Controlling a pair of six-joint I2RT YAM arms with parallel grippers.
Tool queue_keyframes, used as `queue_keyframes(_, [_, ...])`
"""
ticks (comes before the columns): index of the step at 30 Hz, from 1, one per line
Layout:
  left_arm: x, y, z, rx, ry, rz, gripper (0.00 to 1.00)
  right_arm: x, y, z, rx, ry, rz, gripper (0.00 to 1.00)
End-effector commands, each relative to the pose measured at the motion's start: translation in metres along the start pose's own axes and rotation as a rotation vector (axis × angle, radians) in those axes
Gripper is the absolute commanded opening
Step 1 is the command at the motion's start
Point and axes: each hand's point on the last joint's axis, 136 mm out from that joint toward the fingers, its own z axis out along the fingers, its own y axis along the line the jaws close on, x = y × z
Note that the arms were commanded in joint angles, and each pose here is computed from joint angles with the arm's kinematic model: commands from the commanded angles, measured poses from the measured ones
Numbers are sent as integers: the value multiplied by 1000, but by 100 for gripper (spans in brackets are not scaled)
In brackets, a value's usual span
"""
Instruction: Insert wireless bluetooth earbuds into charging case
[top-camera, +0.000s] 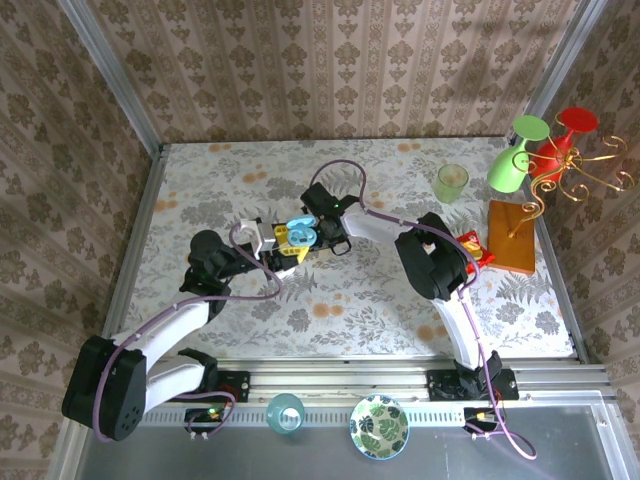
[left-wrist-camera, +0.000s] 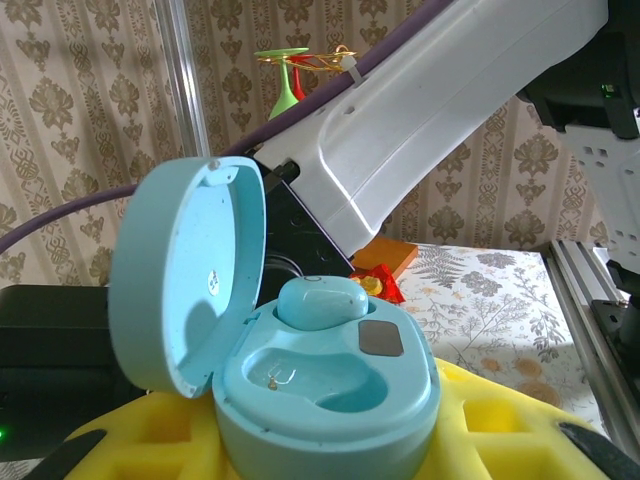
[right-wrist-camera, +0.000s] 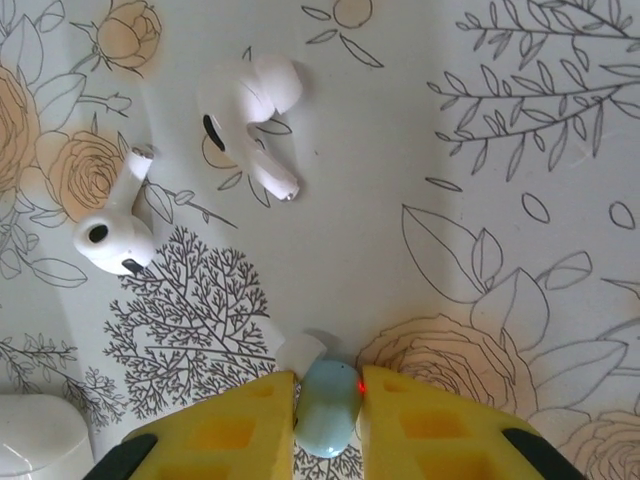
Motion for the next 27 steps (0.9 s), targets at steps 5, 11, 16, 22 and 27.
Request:
queue_keyframes(5, [-5, -3, 0, 7, -14, 26, 23, 12, -18, -41, 34, -62, 22, 21])
queue_keyframes(11, [-4, -5, 2, 18, -5, 30, 23, 55, -60, -60, 93, -70, 116, 21])
queue_keyframes(16, [-2, -12, 10, 54, 0, 32, 23, 104, -91, -74, 127, -28, 175, 21])
queue_keyframes(22, [-3, -13, 17, 78, -8, 31, 23, 146, -102, -76, 126, 24, 236, 22])
queue_keyframes(27, [-4, -14, 20, 94, -11, 25, 23, 149, -96, -73, 75, 10, 286, 26])
